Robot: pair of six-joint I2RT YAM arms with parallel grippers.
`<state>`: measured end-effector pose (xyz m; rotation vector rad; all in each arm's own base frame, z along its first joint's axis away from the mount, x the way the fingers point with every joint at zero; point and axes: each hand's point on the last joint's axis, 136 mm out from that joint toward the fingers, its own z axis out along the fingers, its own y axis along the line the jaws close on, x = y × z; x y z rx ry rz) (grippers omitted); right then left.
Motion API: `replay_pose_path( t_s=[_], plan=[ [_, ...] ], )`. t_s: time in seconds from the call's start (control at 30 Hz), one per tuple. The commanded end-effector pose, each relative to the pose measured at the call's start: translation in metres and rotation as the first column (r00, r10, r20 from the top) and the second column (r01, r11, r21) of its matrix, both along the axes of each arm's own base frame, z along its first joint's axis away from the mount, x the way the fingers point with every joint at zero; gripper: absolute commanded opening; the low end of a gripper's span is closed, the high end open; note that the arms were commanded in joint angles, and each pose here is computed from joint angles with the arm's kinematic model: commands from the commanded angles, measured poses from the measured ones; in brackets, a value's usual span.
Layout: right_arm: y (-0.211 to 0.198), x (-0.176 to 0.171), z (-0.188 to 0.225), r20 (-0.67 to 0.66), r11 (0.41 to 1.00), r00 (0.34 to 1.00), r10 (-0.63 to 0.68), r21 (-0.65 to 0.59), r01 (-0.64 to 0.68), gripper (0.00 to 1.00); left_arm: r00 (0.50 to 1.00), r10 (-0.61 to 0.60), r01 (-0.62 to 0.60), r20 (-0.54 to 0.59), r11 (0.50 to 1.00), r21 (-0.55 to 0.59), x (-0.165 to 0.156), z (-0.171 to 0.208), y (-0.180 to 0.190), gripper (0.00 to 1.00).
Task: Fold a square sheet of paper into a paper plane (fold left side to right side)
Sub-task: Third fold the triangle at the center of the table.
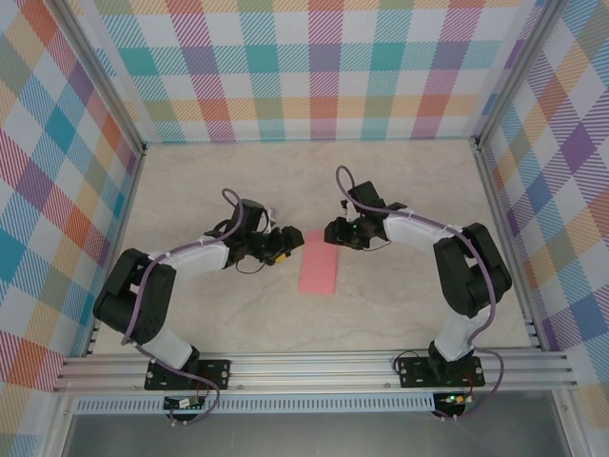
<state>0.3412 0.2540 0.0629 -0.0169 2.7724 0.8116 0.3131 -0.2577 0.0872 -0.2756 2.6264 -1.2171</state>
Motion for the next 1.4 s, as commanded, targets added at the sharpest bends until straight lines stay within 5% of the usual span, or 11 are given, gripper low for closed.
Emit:
replay_pose_path(
  t_s=[0.0,0.57,1.37],
  plan=[
    [0.015,0.021,0.009,0.062,0.999,0.998,0.022,0.033,-0.024,0.46,1.0,-0.024,0.024,-0.017,0.999,-0.025,-0.001,-0.003,-0.008,0.66],
    [0.004,0.024,-0.038,-0.023,0.994,0.999,0.034,-0.099,-0.037,0.46,0.996,-0.036,0.038,-0.076,0.999,0.034,-0.005,-0.02,-0.014,0.67],
    [0.003,0.021,-0.045,-0.023,0.992,0.998,0.06,-0.11,-0.062,0.46,0.985,-0.089,0.099,-0.146,0.993,0.065,-0.011,-0.044,-0.04,0.63]
  ],
)
